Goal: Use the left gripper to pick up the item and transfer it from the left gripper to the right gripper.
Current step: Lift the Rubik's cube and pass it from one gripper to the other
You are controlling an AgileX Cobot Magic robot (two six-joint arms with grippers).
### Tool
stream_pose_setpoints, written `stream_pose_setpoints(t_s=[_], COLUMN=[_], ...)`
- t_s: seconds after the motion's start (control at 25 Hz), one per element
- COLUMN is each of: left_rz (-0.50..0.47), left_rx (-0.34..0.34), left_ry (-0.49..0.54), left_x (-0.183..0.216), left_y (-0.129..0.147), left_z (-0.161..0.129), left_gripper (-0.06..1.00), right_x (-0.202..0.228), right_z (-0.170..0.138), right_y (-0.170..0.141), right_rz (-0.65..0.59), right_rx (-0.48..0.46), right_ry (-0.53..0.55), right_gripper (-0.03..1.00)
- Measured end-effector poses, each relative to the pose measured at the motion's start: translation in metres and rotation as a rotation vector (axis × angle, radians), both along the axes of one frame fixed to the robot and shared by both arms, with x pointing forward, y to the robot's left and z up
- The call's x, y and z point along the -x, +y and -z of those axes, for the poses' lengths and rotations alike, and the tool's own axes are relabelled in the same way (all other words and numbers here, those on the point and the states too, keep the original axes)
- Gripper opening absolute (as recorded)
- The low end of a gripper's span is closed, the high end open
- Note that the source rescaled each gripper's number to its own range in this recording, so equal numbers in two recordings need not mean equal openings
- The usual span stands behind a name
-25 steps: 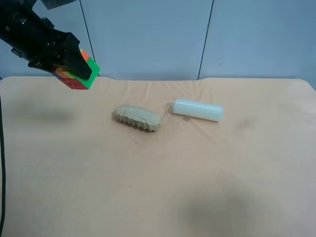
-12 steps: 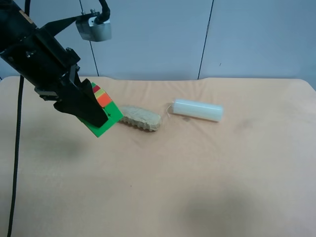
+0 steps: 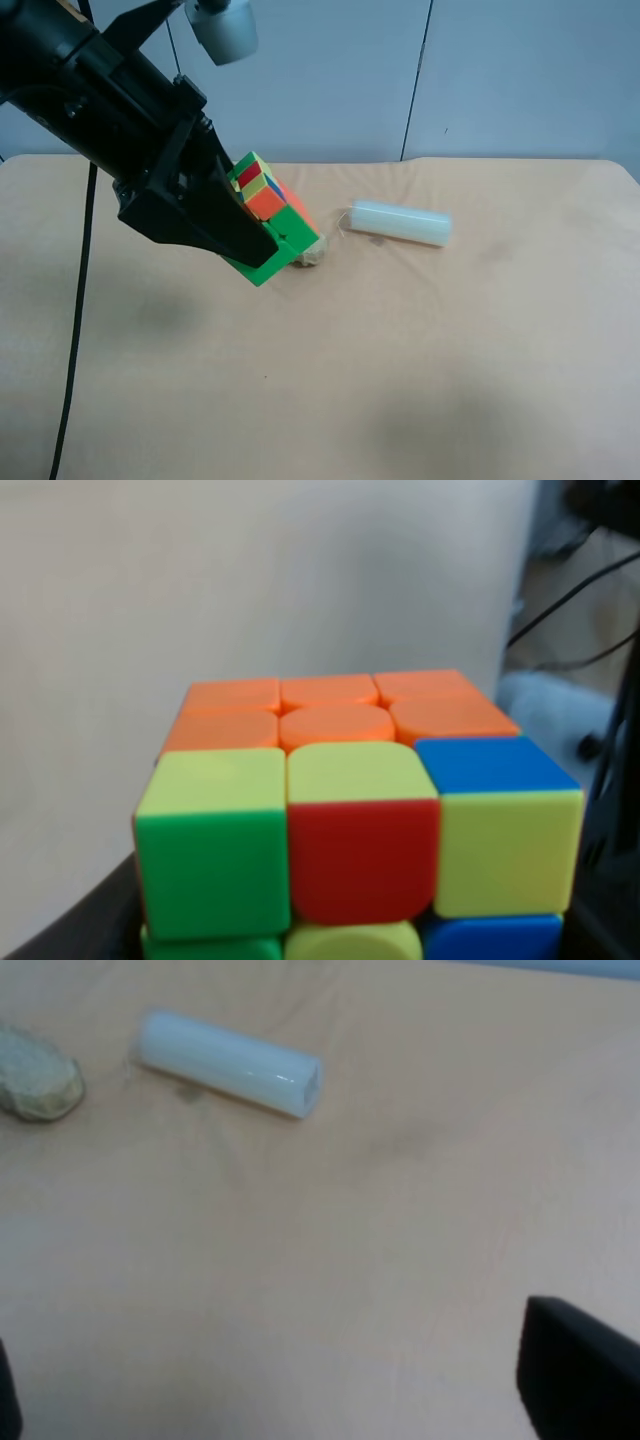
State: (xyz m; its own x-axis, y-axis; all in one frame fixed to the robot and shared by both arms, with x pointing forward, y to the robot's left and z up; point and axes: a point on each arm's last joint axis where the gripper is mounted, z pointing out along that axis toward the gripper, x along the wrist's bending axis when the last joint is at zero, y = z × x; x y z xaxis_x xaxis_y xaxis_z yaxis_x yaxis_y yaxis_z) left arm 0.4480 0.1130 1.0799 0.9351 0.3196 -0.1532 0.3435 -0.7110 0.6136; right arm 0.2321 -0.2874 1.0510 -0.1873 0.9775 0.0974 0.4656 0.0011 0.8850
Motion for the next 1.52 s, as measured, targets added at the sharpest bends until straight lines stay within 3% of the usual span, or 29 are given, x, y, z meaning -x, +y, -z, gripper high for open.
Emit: stream_pose_setpoints(t_s=[0.6, 0.96, 1.08, 1.2, 1.4, 1.52], left_rz=[0.197, 0.227, 0.225, 0.216, 0.204, 0.200], left_rx=[0.280, 0.335, 0.347, 0.346, 0.345, 0.346], left_ry=[-0.083, -0.061, -0.073, -0.085, -0.094, -0.109], left_x=[0.014, 0.022, 0.021, 0.020, 0.019, 0.018], left_y=[-0.015, -0.014, -0.015, -0.015, -0.015, -0.015], left_z=[0.015, 0.027, 0.026, 0.026, 0.026, 0.025], left_gripper=[0.01, 0.01, 0.01, 0.01, 0.01, 0.01], right_x=[0.000, 0.000, -0.004, -0.020, -0.057, -0.078], right_z=[0.000, -0.001, -0.004, -0.012, -0.021, -0.025], right_y=[0.000, 0.002, 0.004, 0.010, 0.029, 0.039], right_rz=[0.000, -0.011, 0.017, 0.023, -0.069, -0.142], right_rx=[0.000, -0.031, -0.111, -0.215, -0.361, -0.432], right_ry=[0.000, 0.002, 0.037, 0.152, 0.298, 0.316], right_gripper=[0.99, 0.99, 0.99, 0.99, 0.99, 0.99])
